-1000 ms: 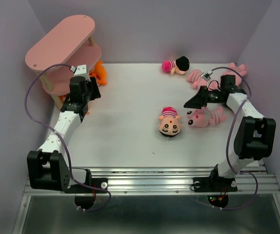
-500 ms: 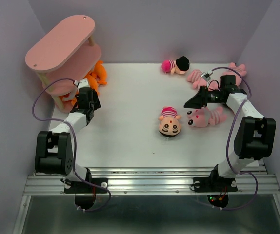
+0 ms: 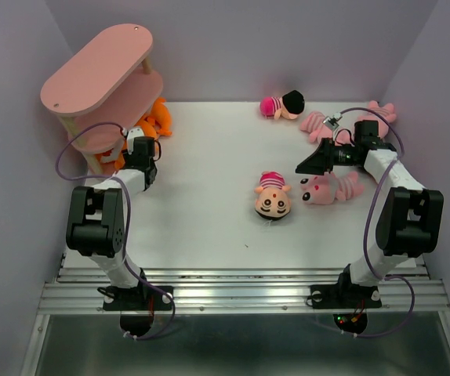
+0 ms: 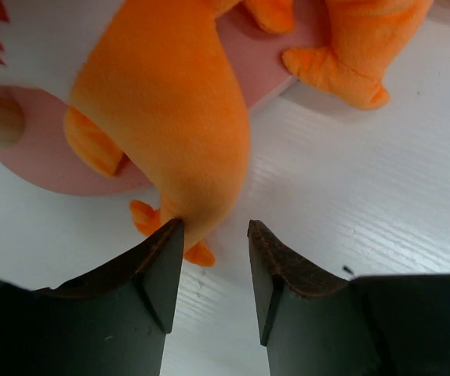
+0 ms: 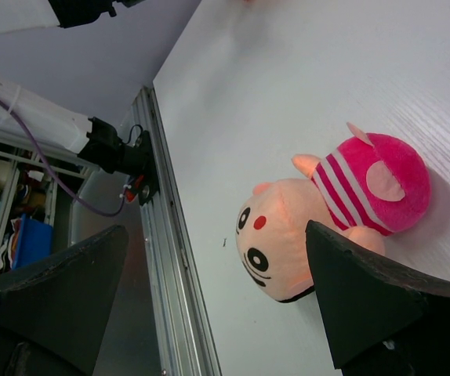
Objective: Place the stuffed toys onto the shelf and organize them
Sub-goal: Place the stuffed toy onto shelf
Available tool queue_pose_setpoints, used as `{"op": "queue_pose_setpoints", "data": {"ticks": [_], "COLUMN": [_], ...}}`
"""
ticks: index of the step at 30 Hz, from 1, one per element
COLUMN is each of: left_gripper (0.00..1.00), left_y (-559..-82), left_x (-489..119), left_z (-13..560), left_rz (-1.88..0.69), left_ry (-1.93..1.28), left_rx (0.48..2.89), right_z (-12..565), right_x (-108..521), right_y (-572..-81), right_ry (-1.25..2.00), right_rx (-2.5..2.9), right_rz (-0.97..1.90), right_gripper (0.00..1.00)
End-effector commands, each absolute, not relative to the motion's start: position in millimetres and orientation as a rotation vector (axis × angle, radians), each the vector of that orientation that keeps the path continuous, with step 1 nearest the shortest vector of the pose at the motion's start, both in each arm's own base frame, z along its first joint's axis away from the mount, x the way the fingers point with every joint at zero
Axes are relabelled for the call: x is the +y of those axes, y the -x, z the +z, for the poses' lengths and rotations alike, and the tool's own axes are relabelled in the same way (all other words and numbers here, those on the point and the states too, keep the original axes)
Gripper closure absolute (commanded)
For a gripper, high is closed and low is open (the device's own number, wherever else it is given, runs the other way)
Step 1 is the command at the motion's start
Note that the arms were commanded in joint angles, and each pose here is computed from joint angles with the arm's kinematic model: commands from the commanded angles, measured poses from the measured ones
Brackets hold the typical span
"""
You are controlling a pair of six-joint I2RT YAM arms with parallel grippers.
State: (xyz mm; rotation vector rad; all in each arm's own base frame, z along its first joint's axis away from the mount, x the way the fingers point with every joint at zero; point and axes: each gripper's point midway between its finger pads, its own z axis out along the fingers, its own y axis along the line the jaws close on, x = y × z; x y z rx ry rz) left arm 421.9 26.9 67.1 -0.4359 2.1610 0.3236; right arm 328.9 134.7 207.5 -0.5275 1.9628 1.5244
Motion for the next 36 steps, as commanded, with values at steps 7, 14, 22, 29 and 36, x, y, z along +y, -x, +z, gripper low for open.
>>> {"op": "queue_pose_setpoints", "data": {"ticks": [7,14,22,29,36], "left_gripper": [0.51,0.56,0.78,0.83,0.83], "left_y": [-433.2,-439.4,-442.1,-442.3,-448.0], "left_x": [51.7,52.5,56.8,66.5,70.5], "left_z": [85.9,81.4,89.4,104.4,120.6], "left_rz": [0.49,0.492,0.466,0.446,0.408], "left_ry": [0.492,0.498,0.537,0.584,0.619], "left_rx": [2.1,2.109,2.088,2.042,1.996], "right_z": [225.0,225.5,227.0,227.6,227.1], "right_x": [132.6,129.5,129.8,130.0,129.7], "right_y": [-333.5,-334.5,-334.2,-333.4,-333.4], "right_ry": [0.582,0.574,0.578,0.579,0.581], "right_rx": [1.897,1.896,1.889,1.888,1.89], "right_rz": [1.498,1.491,1.495,1.499,1.493], "right_gripper": [0.0,0.0,0.0,0.0,0.0]}}
